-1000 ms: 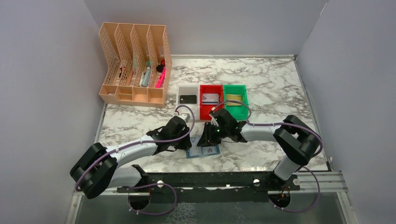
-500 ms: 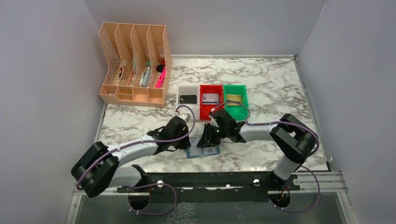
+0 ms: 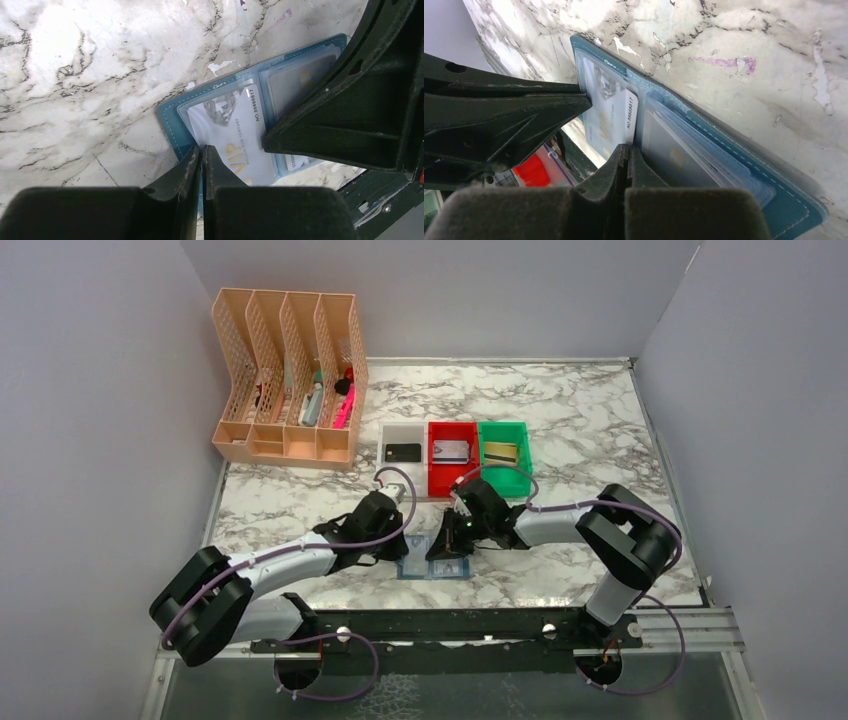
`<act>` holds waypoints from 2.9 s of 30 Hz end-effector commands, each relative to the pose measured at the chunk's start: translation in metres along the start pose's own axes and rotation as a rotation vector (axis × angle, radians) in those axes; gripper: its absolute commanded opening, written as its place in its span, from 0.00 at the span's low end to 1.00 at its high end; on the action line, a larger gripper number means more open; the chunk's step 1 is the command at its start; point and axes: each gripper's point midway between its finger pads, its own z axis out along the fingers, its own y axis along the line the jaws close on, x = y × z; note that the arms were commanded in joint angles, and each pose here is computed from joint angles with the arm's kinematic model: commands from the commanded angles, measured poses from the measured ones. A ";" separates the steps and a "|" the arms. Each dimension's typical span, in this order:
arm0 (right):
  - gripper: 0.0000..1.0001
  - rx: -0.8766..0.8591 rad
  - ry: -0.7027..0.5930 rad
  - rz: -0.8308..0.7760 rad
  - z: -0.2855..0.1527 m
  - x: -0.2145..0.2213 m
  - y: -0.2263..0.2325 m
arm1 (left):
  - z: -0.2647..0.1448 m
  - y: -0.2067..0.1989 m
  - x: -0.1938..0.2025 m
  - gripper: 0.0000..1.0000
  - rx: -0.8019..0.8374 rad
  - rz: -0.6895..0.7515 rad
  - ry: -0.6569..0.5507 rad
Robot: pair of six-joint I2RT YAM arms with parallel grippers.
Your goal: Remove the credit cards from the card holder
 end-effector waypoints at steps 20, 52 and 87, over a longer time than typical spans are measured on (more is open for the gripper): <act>0.03 0.023 -0.069 0.003 -0.008 -0.007 0.000 | -0.023 -0.020 0.004 0.38 0.078 0.034 0.066; 0.24 0.031 -0.058 -0.018 -0.010 -0.006 0.000 | 0.001 0.019 0.046 0.05 -0.060 -0.037 0.163; 0.01 -0.046 -0.025 0.020 -0.027 -0.002 -0.011 | -0.001 0.020 0.033 0.01 -0.078 -0.025 0.106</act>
